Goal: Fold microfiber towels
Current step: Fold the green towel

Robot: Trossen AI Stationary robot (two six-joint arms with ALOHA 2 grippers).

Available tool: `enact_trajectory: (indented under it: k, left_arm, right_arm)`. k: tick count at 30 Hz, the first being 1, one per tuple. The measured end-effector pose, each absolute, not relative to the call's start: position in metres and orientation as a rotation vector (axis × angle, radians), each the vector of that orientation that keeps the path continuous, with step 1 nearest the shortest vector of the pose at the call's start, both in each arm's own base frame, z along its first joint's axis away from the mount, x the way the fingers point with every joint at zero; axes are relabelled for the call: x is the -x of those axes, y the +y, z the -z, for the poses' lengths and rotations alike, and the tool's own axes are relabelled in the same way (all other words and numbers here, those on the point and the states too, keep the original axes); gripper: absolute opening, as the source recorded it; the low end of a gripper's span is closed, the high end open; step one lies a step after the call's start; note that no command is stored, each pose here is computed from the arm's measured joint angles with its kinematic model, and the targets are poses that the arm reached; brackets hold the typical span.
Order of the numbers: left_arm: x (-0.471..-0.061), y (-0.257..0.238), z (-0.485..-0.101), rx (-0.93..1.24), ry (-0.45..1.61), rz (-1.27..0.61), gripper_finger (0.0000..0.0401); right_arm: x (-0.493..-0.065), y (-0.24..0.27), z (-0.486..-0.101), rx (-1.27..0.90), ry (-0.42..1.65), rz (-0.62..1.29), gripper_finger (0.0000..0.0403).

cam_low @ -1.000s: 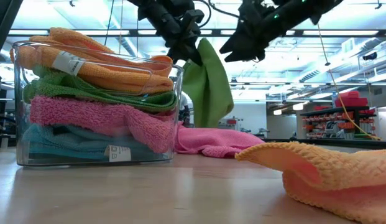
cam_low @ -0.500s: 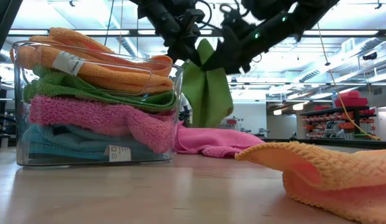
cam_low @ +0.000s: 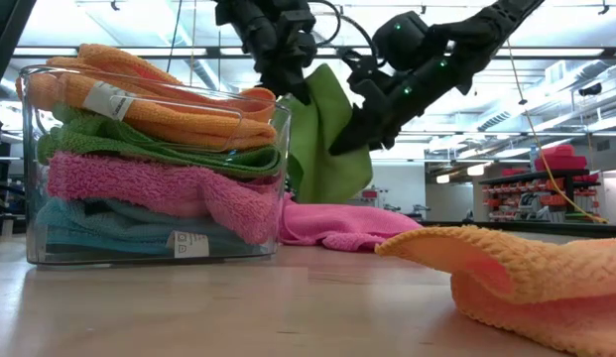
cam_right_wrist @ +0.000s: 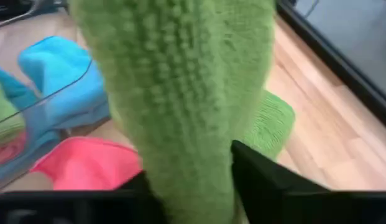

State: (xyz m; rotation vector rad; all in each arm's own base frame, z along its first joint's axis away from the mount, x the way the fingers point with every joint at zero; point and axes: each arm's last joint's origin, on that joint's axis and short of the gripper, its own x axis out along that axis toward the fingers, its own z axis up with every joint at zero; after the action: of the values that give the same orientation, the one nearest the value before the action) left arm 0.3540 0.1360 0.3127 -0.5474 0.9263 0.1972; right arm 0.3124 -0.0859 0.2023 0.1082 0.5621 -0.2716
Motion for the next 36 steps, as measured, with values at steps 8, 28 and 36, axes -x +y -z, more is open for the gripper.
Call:
enact_trajectory:
  k: [8,28,36]
  left_arm:
    - [-0.350,0.134,-0.311,0.358,0.963,-0.004,0.0014]
    - [-0.380,0.167,-0.291,-0.388,0.906,-0.079,0.0027]
    - [-0.408,0.184,-0.264,-0.604,0.953,-0.393,0.0017]
  right_arm:
    - [-0.294,-0.102,-0.210,-0.179,0.600,0.090,0.0013]
    - [-0.254,-0.149,-0.228,0.546,0.775,0.206,0.0018]
    - [-0.240,-0.181,-0.217,0.662,0.904,0.314,0.0037]
